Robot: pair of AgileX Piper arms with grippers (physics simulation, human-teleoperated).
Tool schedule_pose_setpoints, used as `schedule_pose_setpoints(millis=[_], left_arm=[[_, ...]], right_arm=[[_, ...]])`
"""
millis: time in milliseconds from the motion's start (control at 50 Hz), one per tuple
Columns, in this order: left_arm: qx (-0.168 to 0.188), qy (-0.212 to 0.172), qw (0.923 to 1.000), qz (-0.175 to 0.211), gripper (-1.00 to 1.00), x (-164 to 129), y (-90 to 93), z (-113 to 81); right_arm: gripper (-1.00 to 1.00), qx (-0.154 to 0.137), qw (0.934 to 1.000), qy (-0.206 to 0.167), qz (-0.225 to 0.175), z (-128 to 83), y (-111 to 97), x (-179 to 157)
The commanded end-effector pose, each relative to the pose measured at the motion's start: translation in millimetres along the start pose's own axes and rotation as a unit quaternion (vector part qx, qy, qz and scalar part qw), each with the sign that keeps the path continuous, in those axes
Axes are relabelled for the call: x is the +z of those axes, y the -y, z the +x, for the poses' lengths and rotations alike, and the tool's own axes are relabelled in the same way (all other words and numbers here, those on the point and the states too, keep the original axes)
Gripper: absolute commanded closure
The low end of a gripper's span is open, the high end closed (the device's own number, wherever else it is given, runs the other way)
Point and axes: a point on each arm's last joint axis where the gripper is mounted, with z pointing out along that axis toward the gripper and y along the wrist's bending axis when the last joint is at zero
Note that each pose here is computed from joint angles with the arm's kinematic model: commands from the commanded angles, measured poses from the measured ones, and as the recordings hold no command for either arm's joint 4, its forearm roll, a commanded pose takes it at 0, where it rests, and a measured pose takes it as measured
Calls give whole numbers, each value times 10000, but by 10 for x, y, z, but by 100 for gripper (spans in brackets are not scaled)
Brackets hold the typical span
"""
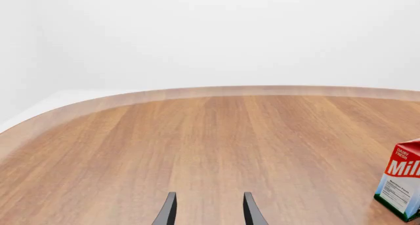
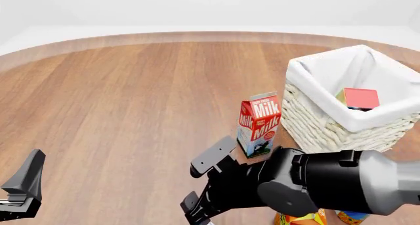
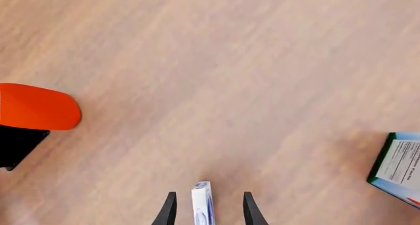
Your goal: Pick up the cream cheese box and the butter, and put them in the basket.
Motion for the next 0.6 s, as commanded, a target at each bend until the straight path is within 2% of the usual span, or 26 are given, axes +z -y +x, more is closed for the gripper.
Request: schedule_pose_setpoints(millis=[20,600], left_arm=[[0,0,10000,0,-100,0,0,0],[0,0,10000,0,-100,0,0,0]], right_arm=[[-100,128,9998,-121,-10,112,-14,123],[-100,273,9992,-293,-2,269,-20,256]])
